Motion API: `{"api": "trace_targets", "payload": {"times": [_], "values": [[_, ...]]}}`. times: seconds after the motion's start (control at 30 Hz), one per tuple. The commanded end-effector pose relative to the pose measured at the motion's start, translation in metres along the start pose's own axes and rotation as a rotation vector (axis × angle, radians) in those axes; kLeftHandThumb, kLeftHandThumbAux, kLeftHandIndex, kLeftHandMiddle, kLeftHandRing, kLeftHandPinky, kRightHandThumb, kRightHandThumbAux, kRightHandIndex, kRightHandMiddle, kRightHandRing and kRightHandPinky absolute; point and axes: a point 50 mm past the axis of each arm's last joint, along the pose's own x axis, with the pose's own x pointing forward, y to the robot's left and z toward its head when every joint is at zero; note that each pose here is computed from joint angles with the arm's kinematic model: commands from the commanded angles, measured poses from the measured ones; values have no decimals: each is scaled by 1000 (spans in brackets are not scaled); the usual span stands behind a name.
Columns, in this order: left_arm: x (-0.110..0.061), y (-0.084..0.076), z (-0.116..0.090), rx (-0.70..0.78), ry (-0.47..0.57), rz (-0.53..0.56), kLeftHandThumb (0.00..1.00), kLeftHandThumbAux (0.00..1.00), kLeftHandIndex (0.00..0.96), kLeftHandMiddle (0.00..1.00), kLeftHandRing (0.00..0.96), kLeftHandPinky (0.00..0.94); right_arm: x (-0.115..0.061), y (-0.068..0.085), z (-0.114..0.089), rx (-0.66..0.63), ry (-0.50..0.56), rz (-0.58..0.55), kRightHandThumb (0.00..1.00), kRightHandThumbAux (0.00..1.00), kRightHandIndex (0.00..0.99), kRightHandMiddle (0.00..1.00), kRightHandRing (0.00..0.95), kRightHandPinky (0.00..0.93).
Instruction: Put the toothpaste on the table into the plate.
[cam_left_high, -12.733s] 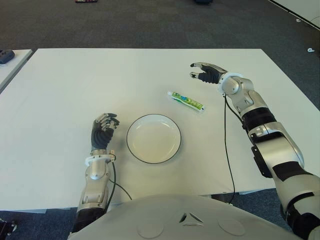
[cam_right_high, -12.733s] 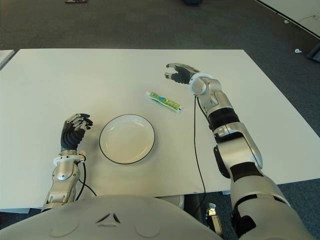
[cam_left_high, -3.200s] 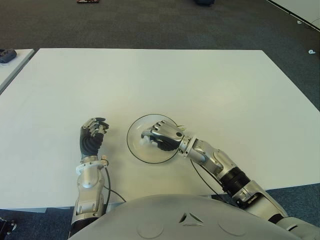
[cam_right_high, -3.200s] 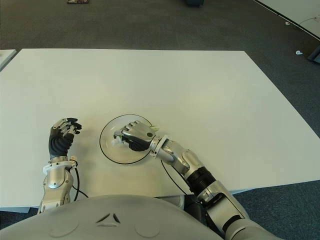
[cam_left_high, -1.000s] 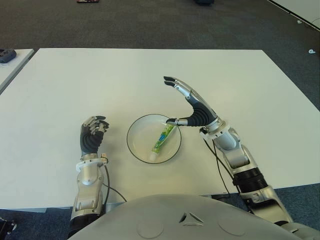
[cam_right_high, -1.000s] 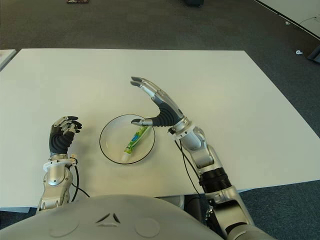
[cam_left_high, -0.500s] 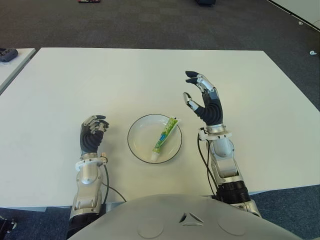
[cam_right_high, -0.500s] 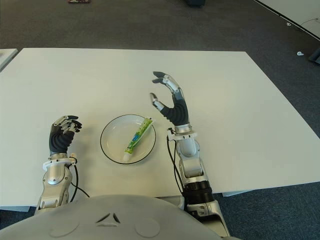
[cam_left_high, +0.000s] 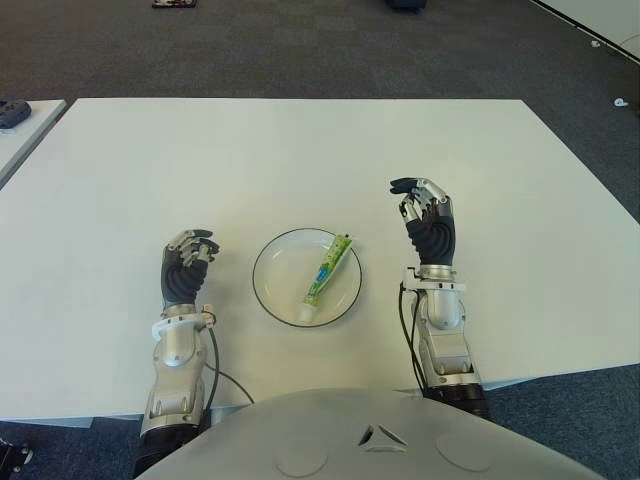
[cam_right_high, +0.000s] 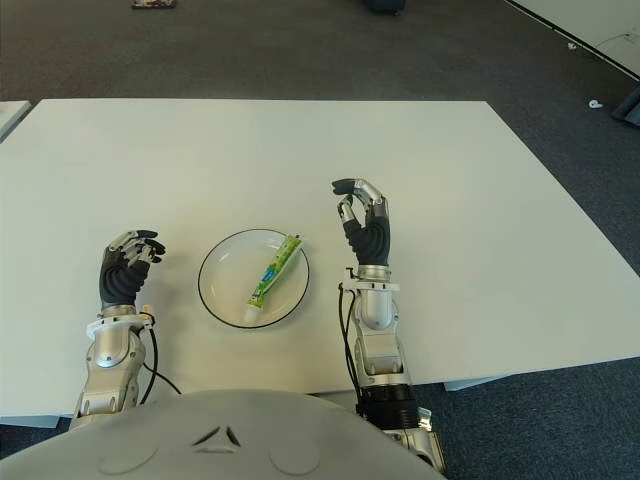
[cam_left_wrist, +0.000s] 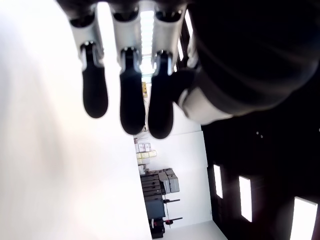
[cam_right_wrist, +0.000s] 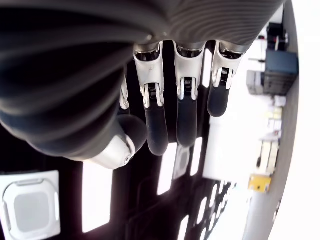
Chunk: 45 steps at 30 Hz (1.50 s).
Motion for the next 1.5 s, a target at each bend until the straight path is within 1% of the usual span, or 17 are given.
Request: {"api": "trace_targets", "payload": {"times": [0.03,0.17,0.4,0.6,0.7,0.83,1.03,1.27,1.5], "values": [[4,-7,0,1,-7,-25,703,718,430,552,527,500,-5,-1,-10,-35,90,-27,697,733,425,432,414,397],[5,-9,0,1,-6,-32,703,718,430,550,528,498,-7,-1,-14,-44,131,-36,697,733,425,437,419,400],[6,-11,1,-13,5,-40,703,718,430,552,526,501,-13,-6,-33,-63,230,-38,697,733,426,455,430,416],[6,-14,1,-13,-13,-50,704,718,430,554,531,510,-18,-9,-43,-64,276,-47,697,732,426,460,439,422],[6,-16,1,-14,-21,-52,704,719,429,552,533,508,-20,-8,-46,-61,278,-46,697,732,426,460,437,415],[7,-16,2,-6,-23,-52,702,719,429,553,534,509,-22,-4,-49,-50,270,-36,698,733,426,461,437,430],[7,-18,3,-10,-24,-61,701,718,429,554,538,513,-24,0,-53,-48,293,-24,698,734,426,447,428,418],[8,-19,2,-16,-16,-60,701,718,429,552,534,504,-26,3,-58,-50,300,-19,700,734,425,445,434,461],[8,-19,2,-18,-5,-60,702,718,429,551,530,504,-27,5,-62,-36,306,-12,701,733,425,441,434,442]]}}
